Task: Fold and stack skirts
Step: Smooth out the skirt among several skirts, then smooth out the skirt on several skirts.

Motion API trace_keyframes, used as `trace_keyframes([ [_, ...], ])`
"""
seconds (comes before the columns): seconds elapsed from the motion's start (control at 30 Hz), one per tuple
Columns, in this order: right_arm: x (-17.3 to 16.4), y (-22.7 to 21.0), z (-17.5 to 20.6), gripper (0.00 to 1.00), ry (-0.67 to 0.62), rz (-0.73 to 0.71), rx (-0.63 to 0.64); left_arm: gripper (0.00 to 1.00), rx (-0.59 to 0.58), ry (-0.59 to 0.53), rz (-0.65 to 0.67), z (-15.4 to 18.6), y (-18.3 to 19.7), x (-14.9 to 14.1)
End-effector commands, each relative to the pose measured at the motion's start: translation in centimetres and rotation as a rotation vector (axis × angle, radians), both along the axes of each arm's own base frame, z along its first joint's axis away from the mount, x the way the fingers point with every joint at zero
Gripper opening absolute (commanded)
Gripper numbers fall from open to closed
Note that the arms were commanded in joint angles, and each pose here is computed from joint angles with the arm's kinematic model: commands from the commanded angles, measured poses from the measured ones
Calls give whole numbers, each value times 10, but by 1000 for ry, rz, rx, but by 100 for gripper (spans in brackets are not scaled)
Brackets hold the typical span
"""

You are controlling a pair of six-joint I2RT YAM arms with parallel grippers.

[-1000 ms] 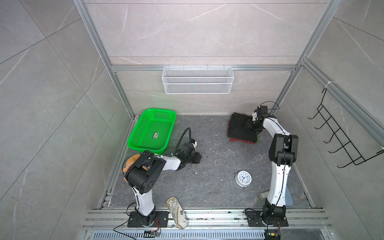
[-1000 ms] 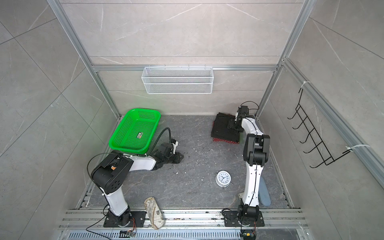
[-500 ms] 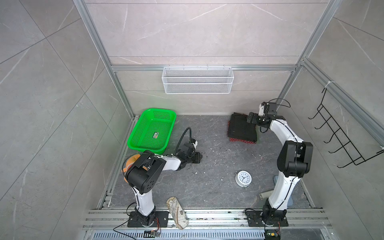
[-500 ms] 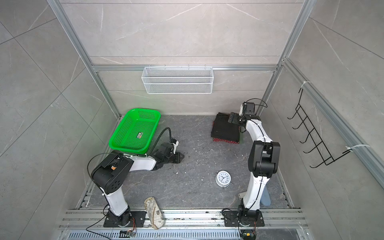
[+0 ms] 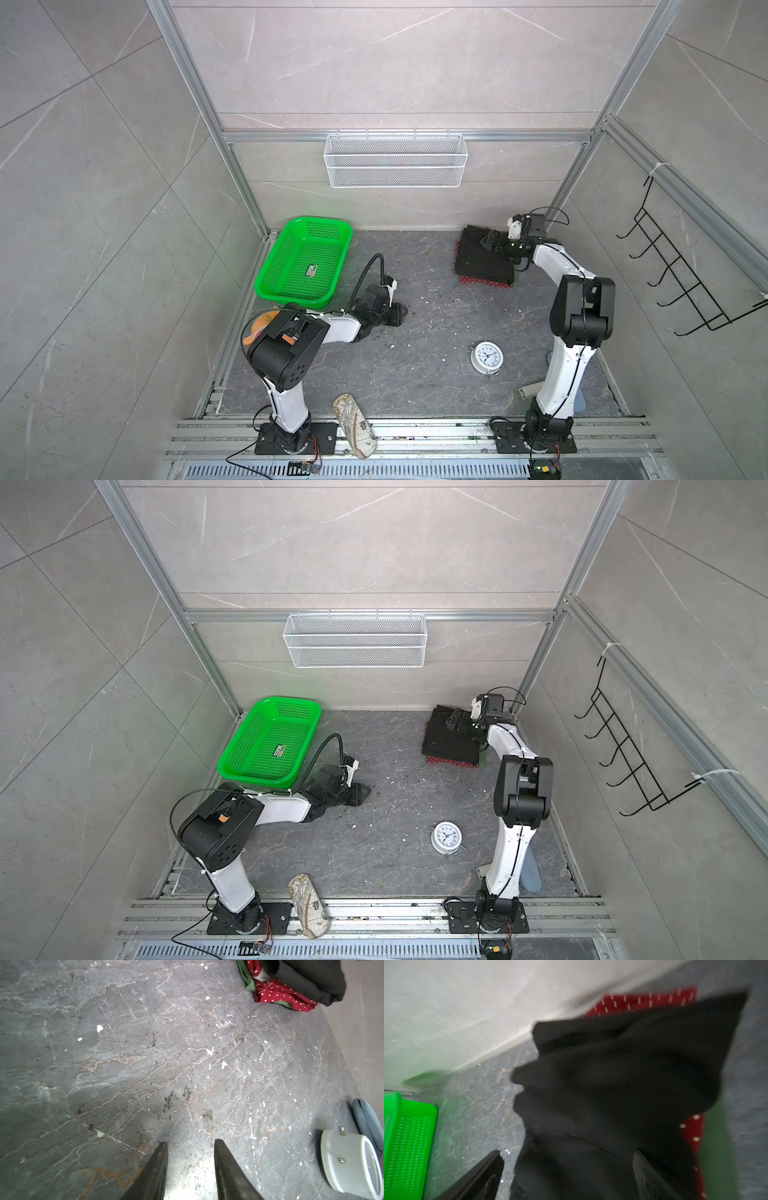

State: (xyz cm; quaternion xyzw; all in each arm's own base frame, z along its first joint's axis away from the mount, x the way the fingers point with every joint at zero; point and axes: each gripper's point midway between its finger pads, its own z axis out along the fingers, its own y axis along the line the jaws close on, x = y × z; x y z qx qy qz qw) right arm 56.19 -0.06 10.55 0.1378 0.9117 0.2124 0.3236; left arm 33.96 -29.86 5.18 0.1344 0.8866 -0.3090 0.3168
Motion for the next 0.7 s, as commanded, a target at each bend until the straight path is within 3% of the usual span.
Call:
trace_keyframes([
  [0.0, 1, -6, -26, 100, 43, -30, 61, 43, -49, -101, -59, 33, -9, -2],
  [0.17, 0, -5, -25, 100, 30, 1, 84, 47, -45, -151, -104, 47, -19, -7],
  [0.37, -7, 2, 18, 100, -89, 45, 81, 49, -44, -183, -136, 56, -30, -8],
  [0.67, -10, -16, 54, 100, -179, -45, -6, 50, -24, -277, -275, 81, -75, -10],
])
